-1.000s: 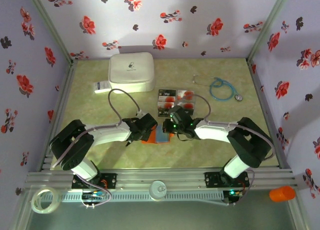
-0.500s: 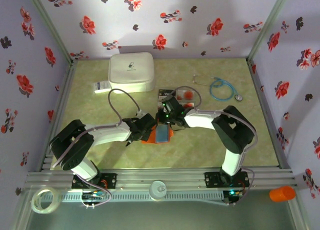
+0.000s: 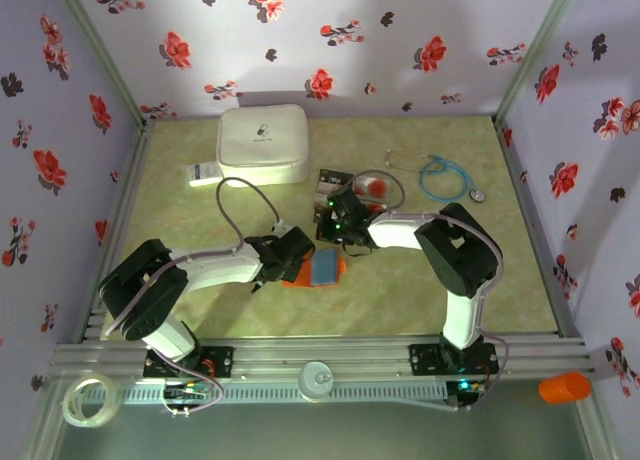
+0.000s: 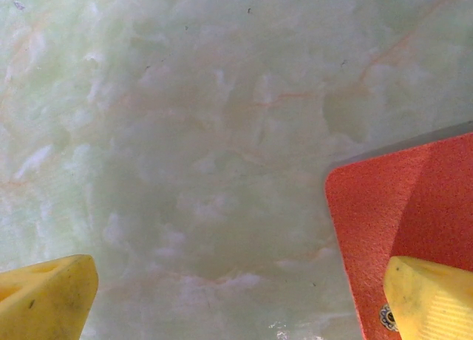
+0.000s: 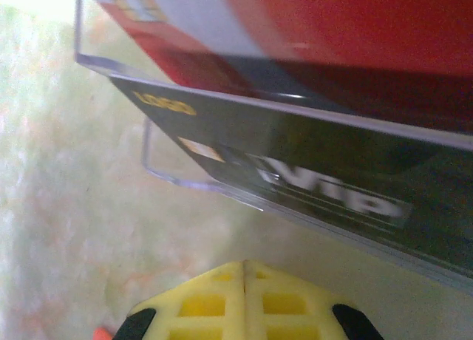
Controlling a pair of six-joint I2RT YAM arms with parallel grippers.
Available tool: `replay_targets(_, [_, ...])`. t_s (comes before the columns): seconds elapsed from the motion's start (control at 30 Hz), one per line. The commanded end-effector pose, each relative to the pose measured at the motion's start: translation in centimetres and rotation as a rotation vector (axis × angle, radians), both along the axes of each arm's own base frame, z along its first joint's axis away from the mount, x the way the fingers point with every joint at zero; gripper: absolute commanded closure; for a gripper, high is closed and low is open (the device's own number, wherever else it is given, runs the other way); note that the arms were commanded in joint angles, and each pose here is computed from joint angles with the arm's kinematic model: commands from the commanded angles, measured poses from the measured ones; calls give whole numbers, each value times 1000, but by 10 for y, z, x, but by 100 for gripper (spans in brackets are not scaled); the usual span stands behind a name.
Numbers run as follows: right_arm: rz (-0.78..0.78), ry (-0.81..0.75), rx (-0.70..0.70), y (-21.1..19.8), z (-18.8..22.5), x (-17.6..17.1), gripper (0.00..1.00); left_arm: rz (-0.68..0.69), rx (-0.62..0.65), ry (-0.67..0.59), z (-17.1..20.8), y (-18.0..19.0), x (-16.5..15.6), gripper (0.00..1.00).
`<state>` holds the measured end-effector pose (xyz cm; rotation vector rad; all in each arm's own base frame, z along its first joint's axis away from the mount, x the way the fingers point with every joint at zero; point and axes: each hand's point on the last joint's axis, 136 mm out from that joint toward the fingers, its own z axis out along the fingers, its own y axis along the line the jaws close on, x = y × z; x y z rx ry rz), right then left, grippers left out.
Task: Put the credit cards into the card holder
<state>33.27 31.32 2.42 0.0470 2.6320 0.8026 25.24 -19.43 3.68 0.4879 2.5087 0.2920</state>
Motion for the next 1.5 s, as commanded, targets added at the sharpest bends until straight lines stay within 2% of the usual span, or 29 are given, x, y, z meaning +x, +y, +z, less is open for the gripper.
replay_targets(0.0, [-38,-30,-36,-15,-2,16,100,5,29,-14,5,4,0,0])
replay_targets(0.17, [-41,-28,-43,-29,4,21,100,7,26,-16,7,4,0,0])
replay_targets(0.3, [-2,-41,-6,-28,24,12,100,6,18,-21,10,3,1,0])
replay_targets(0.43, [12,-61,42,-32,48,-4,100,6,13,-25,13,3,1,0])
replay_targets(0.67, [-25,-84,79,-55,64,-33,100,1,-10,-39,27,-3,4,0])
replay_targets(0.83, [0,-89,107,-53,73,-56,100,-7,-40,-54,44,-11,9,0])
replay_targets(1.0, [48,-89,71,-49,70,-78,93,-18,-92,-68,66,-22,13,0])
replay_targets(1.13, [35,-85,48,-57,62,-86,93,-34,-204,-54,88,-42,12,0])
replay_targets(1.33, [-1,-75,32,-72,52,-96,93,-105,-522,28,122,-97,1,0])
replay_targets(1.47, [-46,-79,1,-88,46,-102,93,-137,-677,87,129,-127,-8,0])
